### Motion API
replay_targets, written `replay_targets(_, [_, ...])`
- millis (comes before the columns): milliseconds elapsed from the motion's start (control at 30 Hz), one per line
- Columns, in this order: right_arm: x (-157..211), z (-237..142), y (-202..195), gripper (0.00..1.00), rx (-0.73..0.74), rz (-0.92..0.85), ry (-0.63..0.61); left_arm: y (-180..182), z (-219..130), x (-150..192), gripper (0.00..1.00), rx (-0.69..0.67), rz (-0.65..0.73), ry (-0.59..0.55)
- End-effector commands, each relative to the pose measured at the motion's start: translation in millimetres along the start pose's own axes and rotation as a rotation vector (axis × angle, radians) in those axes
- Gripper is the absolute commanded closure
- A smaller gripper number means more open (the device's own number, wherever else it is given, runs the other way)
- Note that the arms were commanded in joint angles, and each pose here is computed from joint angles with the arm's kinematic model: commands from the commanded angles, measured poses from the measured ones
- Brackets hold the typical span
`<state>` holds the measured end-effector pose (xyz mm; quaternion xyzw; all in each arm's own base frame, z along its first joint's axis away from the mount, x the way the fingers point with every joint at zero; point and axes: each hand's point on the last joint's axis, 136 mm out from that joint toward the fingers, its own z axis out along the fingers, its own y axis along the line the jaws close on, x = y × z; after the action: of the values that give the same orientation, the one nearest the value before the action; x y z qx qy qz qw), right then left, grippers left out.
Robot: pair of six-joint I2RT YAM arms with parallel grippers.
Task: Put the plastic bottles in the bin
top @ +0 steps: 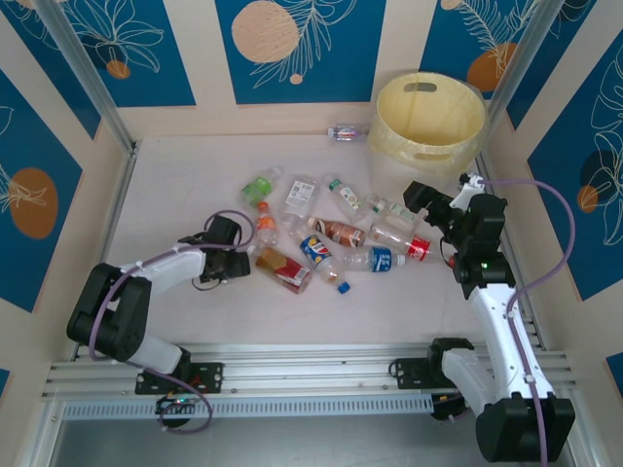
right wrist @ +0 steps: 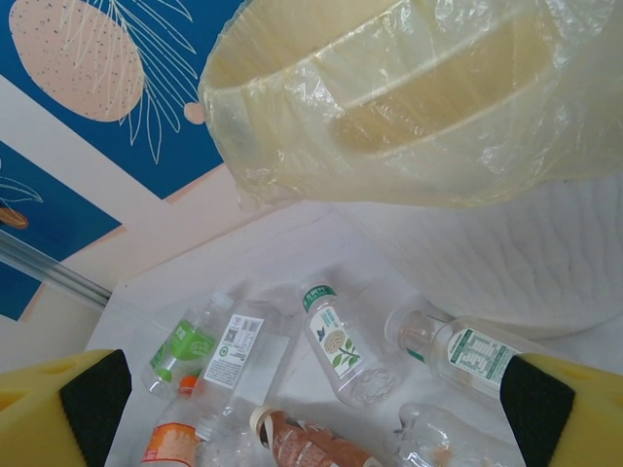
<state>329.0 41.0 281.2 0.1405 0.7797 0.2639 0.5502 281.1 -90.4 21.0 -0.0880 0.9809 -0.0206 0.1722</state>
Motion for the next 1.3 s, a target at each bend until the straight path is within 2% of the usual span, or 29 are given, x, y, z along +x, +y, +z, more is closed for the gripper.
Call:
replay_targets(0, [-15.4, -1.2, 12.4, 0.00, -0.020, -0.020, -0.032, 1.6, -6.8, -6.0, 0.22, 0.019, -0.012, -0.043])
replay_targets(200, [-12.8, 4.7, 17.1, 0.00, -0.030, -0.015, -0.008, 8.1, -27.4, -18.1, 0.37, 0.004, -0.032, -0.124])
replay_targets(433, [20.2, 7.1, 21.4, 0.00, -0.046, 0.015, 0.144, -4.6, -69.4, -36.5, 0.53, 0.116, -0.067, -0.244])
replay_targets(500, [29.3, 6.7, 22.9, 0.00, -0.053, 0.028, 0.170, -18.5, -86.9, -44.2, 0.55, 0.205, -0.061, -0.291])
replay_targets(700, [54.5, 10.1, 38.3, 0.00, -0.116, 0.093, 0.244, -97.2, -161.1, -60.6, 0.59, 0.671, 0.068, -0.480])
replay_targets(867, [79.7, 16.5, 69.2, 0.00, -0.238, 0.125, 0.364, -152.9, -208.0, -53.4, 0.60, 1.011, 0.201, -0.503])
replay_targets(1067, [91.7, 22.7, 111.6, 0.00, -0.412, 0.201, 0.511, -191.7, -224.6, -38.7, 0.60, 1.185, 0.325, -0.442])
replay_targets(1267, [94.1, 21.1, 156.0, 0.00, -0.578, 0.203, 0.555, -227.1, -227.8, -29.2, 0.61, 1.249, 0.412, -0.398])
